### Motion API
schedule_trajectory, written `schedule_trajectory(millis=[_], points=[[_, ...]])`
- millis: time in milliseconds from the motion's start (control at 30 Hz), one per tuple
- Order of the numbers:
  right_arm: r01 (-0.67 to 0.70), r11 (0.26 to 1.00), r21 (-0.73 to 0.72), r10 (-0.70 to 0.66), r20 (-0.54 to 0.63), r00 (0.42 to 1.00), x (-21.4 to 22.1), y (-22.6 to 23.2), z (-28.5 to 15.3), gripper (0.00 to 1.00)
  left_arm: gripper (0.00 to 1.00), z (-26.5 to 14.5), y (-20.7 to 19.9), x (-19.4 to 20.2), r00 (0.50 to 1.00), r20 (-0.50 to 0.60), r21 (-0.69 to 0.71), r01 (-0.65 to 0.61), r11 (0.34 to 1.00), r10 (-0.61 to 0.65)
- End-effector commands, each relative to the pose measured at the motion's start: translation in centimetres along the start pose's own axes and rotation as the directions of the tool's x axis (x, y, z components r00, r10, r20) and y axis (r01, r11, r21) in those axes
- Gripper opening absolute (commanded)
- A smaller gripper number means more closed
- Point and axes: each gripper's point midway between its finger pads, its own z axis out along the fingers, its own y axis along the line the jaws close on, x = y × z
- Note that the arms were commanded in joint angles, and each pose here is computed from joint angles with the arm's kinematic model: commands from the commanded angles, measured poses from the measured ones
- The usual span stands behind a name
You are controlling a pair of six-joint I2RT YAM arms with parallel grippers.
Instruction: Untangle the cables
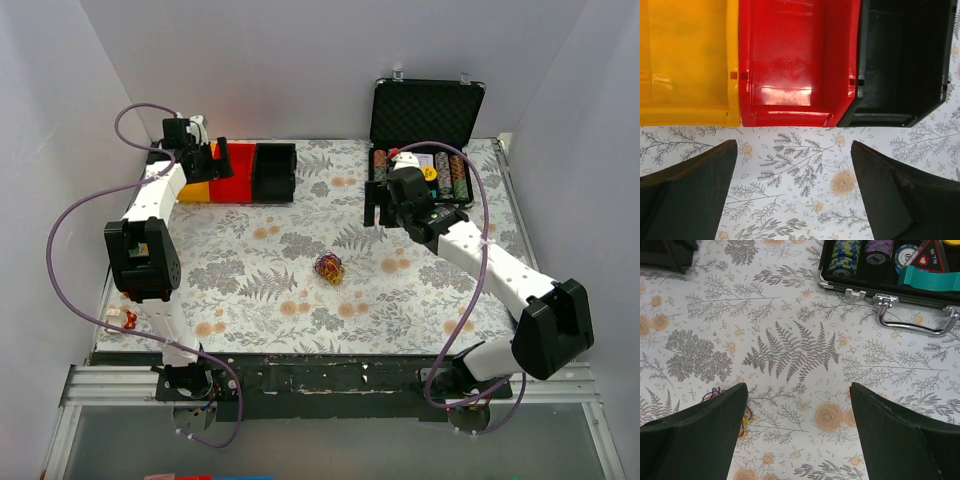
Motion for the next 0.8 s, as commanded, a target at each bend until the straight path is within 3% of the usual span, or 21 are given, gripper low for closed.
schedule_trajectory(millis=[0,467,767], points=[[0.017,1.0,-0.018,-0.016,0.076,0.997,-0.8,0.3,-1.1,0.92,0.98,-0.4,0.5,-2.7,0.997,0.078,-0.041,0.007,0.999,-0.004],[0.017,0.996,-0.092,-0.008,0.098,0.995,0.5,1.3,-1.7,0.92,0.98,3.9,2.9,-5.6,0.995,0.088,-0.148,0.053,0.988,-0.04],[0.018,0.989,-0.149,0.002,0.127,0.992,0.3,2.3,-2.1,0.92,0.98,6.9,3.9,-4.0,0.998,0.052,-0.168,0.043,0.985,-0.035]])
